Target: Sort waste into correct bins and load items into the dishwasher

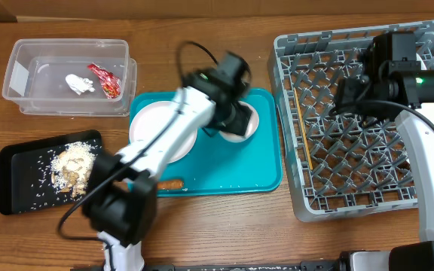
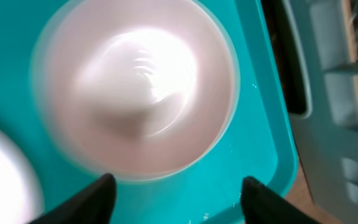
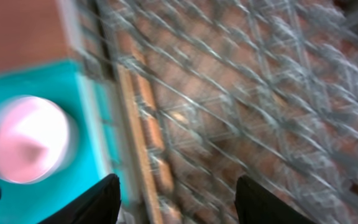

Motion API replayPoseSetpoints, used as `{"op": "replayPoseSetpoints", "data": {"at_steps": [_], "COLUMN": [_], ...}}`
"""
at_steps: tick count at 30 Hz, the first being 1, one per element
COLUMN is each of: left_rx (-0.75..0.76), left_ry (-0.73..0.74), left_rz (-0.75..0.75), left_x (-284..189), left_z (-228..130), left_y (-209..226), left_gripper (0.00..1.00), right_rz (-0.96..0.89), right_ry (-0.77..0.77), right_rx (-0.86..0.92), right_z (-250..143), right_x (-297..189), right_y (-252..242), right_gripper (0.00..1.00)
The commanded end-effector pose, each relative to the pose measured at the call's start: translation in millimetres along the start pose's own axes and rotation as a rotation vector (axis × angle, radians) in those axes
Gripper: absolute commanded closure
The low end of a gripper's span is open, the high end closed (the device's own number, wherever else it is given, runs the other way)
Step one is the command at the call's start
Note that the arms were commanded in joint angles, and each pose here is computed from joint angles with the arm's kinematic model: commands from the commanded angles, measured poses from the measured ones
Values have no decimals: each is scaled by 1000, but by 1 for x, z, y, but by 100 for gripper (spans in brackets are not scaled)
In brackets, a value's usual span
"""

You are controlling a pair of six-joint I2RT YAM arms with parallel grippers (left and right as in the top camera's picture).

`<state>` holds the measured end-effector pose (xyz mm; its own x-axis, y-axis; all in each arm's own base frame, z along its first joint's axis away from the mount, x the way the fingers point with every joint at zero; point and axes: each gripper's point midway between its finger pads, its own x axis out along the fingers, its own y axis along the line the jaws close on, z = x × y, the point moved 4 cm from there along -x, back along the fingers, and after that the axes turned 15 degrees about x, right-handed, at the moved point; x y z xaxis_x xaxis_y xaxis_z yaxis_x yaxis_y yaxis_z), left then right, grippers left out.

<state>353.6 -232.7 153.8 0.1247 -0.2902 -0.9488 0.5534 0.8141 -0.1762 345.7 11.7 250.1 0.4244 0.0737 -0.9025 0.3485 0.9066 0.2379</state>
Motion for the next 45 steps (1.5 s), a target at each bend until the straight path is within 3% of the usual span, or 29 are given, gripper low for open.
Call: {"op": "replayPoseSetpoints", "data": {"at_steps": [1, 6, 7, 12, 17, 28, 30, 31, 33, 38, 45], "left_rx": [-107, -302, -338, -496, -563, -563, -563, -563, -563, -563, -564], "left_ry": [-201, -294, -309, -356, -322, -309, -309, -308, -308, -308, -300], "left_rz": [104, 171, 182, 248, 264, 258, 258, 258, 258, 258, 260], "left_x": [-102, -171, -182, -221, -223, -218, -218, -218, -218, -218, -218], "left_z": [14, -18, -26, -64, -81, -79, -79, -79, -79, -79, -80], "left_y": [35, 83, 92, 131, 146, 147, 147, 147, 147, 147, 147], "left_gripper": [29, 27, 18, 5, 3, 3, 2, 2, 2, 2, 0], "right_rz": [300, 378, 374, 350, 151, -19, -26, -22, -18, 31, -88], "right_ry": [27, 6, 19, 178, 285, 445, 453, 454, 448, 317, -234], "right_rx": [-34, -133, -150, -235, -225, -188, -188, -187, -187, -165, -87], "right_z": [1, -2, -7, -45, -77, -114, -116, -116, -114, -75, 34], "right_x": [-11, -2, 3, 48, 111, 185, 187, 186, 182, 132, 0], "right_y": [46, 87, 93, 126, 129, 112, 111, 111, 112, 123, 86], "right_gripper": [38, 34, 34, 34, 35, 46, 58, 82, 96, 96, 96]}}
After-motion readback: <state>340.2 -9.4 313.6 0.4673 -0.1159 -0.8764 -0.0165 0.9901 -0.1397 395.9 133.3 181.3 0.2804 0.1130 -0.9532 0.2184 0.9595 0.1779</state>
